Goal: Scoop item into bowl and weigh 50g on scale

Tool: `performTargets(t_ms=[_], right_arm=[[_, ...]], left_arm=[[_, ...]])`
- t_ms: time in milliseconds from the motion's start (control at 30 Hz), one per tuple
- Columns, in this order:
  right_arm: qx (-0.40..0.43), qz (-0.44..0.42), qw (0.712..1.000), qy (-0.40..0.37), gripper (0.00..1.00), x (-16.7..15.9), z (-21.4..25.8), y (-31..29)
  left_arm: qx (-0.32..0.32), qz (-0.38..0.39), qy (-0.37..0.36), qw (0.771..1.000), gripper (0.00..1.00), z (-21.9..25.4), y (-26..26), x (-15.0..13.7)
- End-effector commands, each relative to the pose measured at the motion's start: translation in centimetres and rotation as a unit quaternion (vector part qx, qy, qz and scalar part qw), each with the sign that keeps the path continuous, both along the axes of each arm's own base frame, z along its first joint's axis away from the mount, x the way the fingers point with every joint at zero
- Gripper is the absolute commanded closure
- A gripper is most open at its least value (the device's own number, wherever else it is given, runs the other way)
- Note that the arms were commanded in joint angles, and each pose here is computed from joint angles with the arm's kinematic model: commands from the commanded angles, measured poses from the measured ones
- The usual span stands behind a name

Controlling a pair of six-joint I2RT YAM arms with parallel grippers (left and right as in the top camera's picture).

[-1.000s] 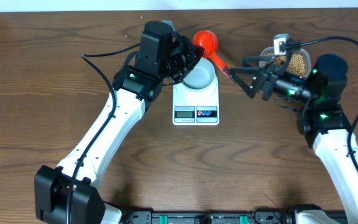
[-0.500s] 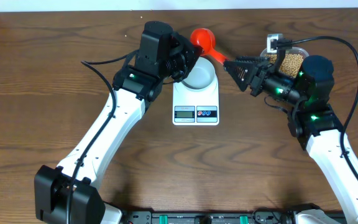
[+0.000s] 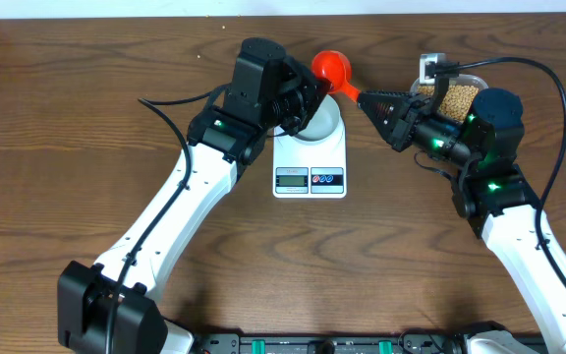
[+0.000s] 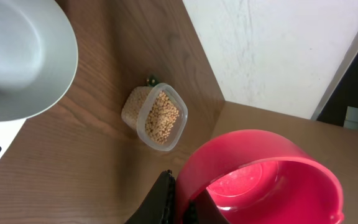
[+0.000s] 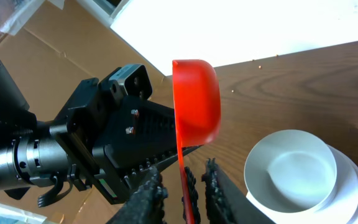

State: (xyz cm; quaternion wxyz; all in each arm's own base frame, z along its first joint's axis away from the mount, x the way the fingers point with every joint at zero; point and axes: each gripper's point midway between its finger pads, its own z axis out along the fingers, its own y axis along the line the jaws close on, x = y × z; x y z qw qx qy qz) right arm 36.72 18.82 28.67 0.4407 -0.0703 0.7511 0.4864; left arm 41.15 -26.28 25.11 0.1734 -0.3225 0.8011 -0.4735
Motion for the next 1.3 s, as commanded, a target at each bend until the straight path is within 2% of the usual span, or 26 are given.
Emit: performTargets(t_ms=[0, 233, 900, 1133, 1267], right_arm=[[0.0, 0.003, 1.0, -0.01, 0.82, -0.08, 0.73, 0.38], [-0.001, 0.006, 1.0, -0.006, 0.85, -0.21, 0.58, 0.59], [-0.005, 0.01, 1.0, -0.011, 0.87, -0.34, 0.58, 0.83], [-0.004, 0.01, 1.0, -0.011, 0.99, -0.33, 0.58, 0.83], [-0.005, 0.01, 1.0, -0.011, 0.99, -0.33, 0.57, 0.81]], left_arm=[[-0.005, 0.004, -0.004, 1.0, 0.93, 0.63, 0.15, -0.02], [-0.005, 0.004, -0.004, 1.0, 0.93, 0.63, 0.15, -0.02], [-0.005, -0.001, -0.004, 1.0, 0.92, 0.64, -0.26, -0.28], [-0.005, -0.001, -0.004, 1.0, 0.93, 0.64, -0.27, -0.28], [-0.005, -0.001, -0.004, 1.0, 0.92, 0.64, -0.27, -0.28]])
